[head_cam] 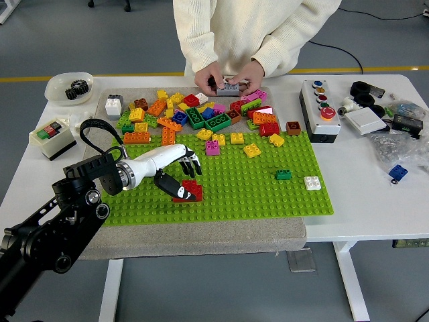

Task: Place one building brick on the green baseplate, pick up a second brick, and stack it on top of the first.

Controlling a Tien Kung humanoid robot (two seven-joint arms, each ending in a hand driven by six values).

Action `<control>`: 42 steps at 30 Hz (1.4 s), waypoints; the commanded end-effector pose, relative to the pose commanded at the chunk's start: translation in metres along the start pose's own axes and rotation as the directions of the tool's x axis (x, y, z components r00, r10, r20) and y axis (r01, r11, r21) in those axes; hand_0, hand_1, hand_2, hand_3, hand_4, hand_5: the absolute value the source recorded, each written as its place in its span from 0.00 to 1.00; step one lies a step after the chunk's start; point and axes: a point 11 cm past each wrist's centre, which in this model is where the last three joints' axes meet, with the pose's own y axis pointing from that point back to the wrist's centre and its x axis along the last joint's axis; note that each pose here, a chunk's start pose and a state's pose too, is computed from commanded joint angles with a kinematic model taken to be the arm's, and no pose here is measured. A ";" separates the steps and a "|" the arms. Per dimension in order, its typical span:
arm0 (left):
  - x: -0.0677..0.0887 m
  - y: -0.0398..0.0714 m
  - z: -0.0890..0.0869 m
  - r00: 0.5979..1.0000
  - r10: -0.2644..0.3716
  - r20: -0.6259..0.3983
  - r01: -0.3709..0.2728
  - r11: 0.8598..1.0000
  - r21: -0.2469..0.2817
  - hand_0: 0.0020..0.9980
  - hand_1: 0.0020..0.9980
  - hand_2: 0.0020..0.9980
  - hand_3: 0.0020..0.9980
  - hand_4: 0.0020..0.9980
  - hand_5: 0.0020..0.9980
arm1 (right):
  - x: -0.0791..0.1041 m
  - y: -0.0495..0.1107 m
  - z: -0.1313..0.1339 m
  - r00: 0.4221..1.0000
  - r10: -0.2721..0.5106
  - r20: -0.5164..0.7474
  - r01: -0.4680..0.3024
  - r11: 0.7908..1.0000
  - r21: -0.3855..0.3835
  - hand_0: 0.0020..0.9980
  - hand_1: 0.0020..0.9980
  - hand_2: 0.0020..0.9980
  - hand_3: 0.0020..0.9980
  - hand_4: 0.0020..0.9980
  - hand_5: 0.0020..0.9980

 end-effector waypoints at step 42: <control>0.024 0.030 0.005 0.992 0.121 -0.020 -0.123 0.989 -0.087 0.93 0.70 0.70 0.54 1.00 0.48 | -0.003 0.000 0.002 1.000 -0.004 -0.007 0.004 1.000 -0.003 0.75 0.66 0.73 0.61 0.86 0.34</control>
